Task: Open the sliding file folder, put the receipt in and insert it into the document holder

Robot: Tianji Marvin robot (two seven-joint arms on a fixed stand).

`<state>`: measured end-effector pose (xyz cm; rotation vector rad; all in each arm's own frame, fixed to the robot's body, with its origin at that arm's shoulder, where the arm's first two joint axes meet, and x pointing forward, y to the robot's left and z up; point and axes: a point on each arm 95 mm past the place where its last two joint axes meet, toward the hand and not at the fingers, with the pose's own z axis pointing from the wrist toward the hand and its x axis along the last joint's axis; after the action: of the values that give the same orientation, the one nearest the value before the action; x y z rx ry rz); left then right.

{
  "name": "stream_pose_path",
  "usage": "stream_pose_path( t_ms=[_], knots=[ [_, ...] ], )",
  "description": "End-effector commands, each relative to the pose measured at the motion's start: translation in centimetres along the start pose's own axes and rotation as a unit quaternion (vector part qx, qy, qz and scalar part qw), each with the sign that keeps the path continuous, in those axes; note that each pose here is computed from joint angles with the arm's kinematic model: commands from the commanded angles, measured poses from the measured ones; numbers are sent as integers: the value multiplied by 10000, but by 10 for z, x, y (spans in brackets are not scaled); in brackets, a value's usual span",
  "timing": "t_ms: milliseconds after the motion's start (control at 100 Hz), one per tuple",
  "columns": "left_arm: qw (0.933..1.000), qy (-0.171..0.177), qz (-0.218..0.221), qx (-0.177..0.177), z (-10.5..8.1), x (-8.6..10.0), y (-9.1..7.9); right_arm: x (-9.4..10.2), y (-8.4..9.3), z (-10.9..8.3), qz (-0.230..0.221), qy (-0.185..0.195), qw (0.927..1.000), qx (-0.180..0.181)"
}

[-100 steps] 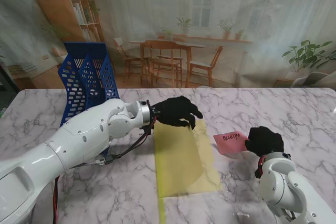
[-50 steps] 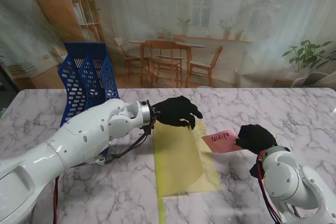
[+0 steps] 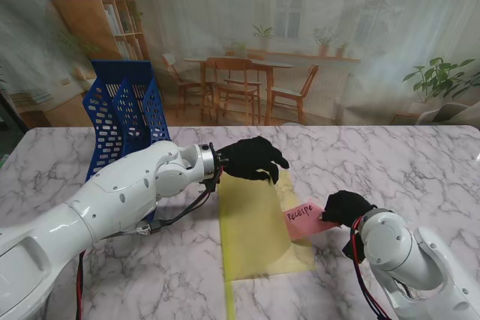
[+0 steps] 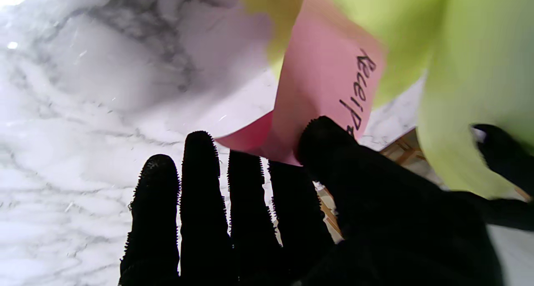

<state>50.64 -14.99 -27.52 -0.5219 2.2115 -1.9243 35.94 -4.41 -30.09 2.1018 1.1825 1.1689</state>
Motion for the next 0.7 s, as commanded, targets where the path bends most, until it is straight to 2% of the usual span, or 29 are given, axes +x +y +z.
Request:
stream_pose_path(
  t_ms=[0,120,190,360,690],
  knots=[
    [10000,37,45,-46,2,0,-3,-7,-6,6,6,-119,9999,43],
    [10000,41,49,-44,2,0,-3,-11,-8,15,-377,-250,9988,-184],
    [10000,41,47,-46,2,0,-3,-12,-10,18,-457,-272,9983,-237],
    [10000,42,34,-50,4,1,-2,-7,-14,20,-440,-198,9986,-197],
    [10000,-36,-64,-7,10,1,1,16,-15,26,-105,22,9999,-45]
  ],
)
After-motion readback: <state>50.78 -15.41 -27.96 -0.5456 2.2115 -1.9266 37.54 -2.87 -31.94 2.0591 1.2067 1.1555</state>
